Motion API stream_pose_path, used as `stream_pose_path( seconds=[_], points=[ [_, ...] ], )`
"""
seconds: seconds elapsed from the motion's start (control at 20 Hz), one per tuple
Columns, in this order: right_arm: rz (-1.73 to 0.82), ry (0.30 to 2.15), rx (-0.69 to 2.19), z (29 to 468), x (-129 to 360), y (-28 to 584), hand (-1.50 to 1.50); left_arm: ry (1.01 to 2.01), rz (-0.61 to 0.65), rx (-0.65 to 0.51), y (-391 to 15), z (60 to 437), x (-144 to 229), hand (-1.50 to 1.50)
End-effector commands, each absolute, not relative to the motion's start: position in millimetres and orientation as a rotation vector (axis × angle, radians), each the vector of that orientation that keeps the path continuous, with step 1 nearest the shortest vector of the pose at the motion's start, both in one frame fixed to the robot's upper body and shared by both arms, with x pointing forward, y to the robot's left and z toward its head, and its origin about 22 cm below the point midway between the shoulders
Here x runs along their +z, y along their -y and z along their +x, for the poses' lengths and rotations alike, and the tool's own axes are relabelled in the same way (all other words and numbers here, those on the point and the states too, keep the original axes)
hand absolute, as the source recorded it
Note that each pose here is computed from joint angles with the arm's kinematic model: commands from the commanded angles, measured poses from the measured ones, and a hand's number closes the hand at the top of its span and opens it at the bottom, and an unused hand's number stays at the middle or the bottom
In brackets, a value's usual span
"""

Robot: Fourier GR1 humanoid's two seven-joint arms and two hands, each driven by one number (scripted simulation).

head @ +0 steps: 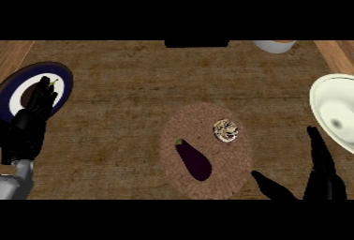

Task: Pick the cupcake from the placemat and place it in the bowl

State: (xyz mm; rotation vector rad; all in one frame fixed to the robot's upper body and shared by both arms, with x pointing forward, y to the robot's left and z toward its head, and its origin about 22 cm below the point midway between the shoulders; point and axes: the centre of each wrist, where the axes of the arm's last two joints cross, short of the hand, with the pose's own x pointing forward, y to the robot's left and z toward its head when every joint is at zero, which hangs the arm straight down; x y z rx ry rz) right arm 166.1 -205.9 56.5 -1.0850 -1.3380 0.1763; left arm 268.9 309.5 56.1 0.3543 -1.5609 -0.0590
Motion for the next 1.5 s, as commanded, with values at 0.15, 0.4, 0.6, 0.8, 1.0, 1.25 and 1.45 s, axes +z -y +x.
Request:
stream_pose_path(
  seconds=[0.15, 0.4, 0.6, 0.8, 1.0, 1.25, 1.45],
  points=[
    [-1.174, 1.235, 0.195, 178, 133, 175, -1.5, 1.566, 0.317, -0.07, -293, 267, 51, 0.0],
    [-1.098, 1.093, 0.364, 200, 155, 167, -1.5, 1.564, 0.314, -0.074, -305, 269, 50, 0.0],
    [-1.023, 0.947, 0.52, 241, 145, 176, -1.5, 1.592, 0.31, -0.078, -299, 280, 60, 0.0],
    [-0.931, 0.845, 0.575, 270, 149, 163, -1.5, 1.577, 0.309, -0.097, -298, 286, 61, 0.0],
    [-0.837, 0.803, 0.619, 286, 138, 170, -1.5, 1.565, 0.311, -0.078, -308, 281, 61, 0.0],
    [-0.759, 0.646, 0.715, 305, 112, 174, -1.5, 1.58, 0.329, -0.074, -305, 275, 54, 0.0],
    [-0.711, 0.592, 0.749, 310, 96, 148, -1.5, 1.566, 0.311, -0.078, -304, 273, 52, 0.0]
  ],
)
